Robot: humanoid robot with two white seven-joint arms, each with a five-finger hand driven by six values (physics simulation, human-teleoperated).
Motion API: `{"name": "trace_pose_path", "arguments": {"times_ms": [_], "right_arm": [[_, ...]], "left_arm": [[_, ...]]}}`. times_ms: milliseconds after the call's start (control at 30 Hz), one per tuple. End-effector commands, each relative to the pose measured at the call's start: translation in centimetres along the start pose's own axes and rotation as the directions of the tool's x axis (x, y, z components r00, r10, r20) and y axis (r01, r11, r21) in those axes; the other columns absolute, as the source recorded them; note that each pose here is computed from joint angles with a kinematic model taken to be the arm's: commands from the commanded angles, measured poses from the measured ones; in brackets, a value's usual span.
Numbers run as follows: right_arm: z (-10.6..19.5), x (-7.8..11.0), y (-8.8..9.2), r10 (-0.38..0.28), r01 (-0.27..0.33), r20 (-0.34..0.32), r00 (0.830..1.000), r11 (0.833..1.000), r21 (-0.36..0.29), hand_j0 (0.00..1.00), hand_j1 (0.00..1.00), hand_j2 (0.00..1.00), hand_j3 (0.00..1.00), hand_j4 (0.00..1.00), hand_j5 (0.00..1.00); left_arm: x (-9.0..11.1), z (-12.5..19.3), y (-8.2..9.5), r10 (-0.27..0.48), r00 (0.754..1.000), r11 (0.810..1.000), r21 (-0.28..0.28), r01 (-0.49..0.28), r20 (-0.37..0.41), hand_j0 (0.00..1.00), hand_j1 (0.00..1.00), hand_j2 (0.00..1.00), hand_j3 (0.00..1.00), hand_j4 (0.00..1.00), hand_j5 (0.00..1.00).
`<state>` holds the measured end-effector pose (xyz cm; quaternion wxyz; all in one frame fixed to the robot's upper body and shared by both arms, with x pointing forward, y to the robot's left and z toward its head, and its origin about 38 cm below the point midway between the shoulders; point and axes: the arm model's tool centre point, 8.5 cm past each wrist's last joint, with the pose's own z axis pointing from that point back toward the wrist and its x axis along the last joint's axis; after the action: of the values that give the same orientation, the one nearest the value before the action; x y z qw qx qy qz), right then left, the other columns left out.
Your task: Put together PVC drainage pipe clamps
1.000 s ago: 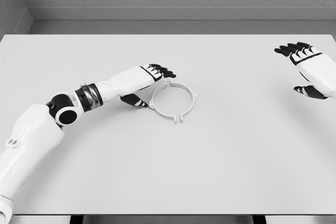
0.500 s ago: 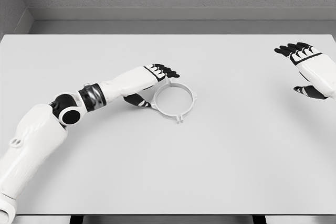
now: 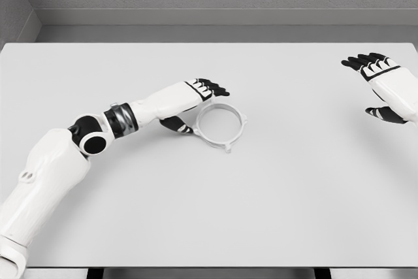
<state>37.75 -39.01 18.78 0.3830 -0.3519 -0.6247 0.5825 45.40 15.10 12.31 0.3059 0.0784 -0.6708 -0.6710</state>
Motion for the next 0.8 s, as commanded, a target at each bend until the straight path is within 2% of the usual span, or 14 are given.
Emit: {"name": "trace_pose_path", "arguments": {"times_ms": [0, 167, 233, 333, 400, 533, 633, 700, 767], "right_arm": [[0.0, 0.0, -0.1, -0.005, 0.005, 0.0, 1.0, 1.0, -0.005, 1.0, 1.0, 1.0, 1.0, 1.0, 1.0], [0.0, 0.0, -0.1, -0.004, 0.004, 0.001, 1.0, 1.0, -0.005, 1.0, 1.0, 1.0, 1.0, 1.0, 1.0], [0.0, 0.0, -0.1, -0.004, 0.004, 0.001, 1.0, 1.0, -0.005, 1.0, 1.0, 1.0, 1.0, 1.0, 1.0], [0.0, 0.0, -0.1, -0.004, 0.004, 0.001, 1.0, 1.0, -0.005, 1.0, 1.0, 1.0, 1.0, 1.0, 1.0], [0.0, 0.0, -0.1, -0.005, 0.005, 0.001, 1.0, 1.0, -0.006, 1.0, 1.0, 1.0, 1.0, 1.0, 1.0], [0.0, 0.0, -0.1, -0.005, 0.005, 0.001, 1.0, 1.0, -0.006, 1.0, 1.0, 1.0, 1.0, 1.0, 1.0], [0.0, 0.0, -0.1, -0.005, 0.005, 0.001, 1.0, 1.0, -0.006, 1.0, 1.0, 1.0, 1.0, 1.0, 1.0], [0.0, 0.0, 0.0, -0.006, 0.006, 0.001, 1.0, 1.0, -0.005, 1.0, 1.0, 1.0, 1.0, 1.0, 1.0], [0.0, 0.0, 0.0, -0.006, 0.006, 0.001, 1.0, 1.0, -0.005, 1.0, 1.0, 1.0, 1.0, 1.0, 1.0]], "left_arm": [[0.0, 0.0, 0.1, 0.004, 1.0, 1.0, 0.007, -0.004, -0.001, 1.0, 1.0, 1.0, 1.0, 1.0, 1.0], [-0.4, 0.4, 0.3, 0.004, 1.0, 1.0, 0.008, -0.004, -0.011, 1.0, 1.0, 1.0, 1.0, 1.0, 1.0], [-0.7, 0.6, 0.8, -0.003, 1.0, 1.0, 0.015, 0.003, -0.017, 1.0, 1.0, 1.0, 1.0, 1.0, 1.0], [-2.1, 2.5, 1.4, -0.014, 0.998, 1.0, 0.011, 0.014, -0.055, 1.0, 1.0, 1.0, 1.0, 1.0, 1.0], [-3.7, 5.0, 2.4, -0.009, 0.995, 1.0, 0.017, 0.011, -0.097, 1.0, 1.0, 1.0, 1.0, 1.0, 1.0], [-8.2, 13.0, 6.0, -0.022, 0.969, 0.999, 0.033, 0.031, -0.247, 1.0, 1.0, 1.0, 1.0, 1.0, 1.0], [-9.9, 17.8, 8.2, -0.088, 0.938, 0.996, -0.015, 0.088, -0.336, 1.0, 1.0, 1.0, 1.0, 1.0, 1.0], [-10.5, 19.9, 9.4, -0.108, 0.922, 0.994, -0.019, 0.109, -0.372, 1.0, 1.0, 1.0, 1.0, 1.0, 1.0], [-11.1, 21.4, 9.6, -0.088, 0.911, 0.996, -0.013, 0.091, -0.402, 1.0, 1.0, 1.0, 1.0, 1.0, 1.0]]}}
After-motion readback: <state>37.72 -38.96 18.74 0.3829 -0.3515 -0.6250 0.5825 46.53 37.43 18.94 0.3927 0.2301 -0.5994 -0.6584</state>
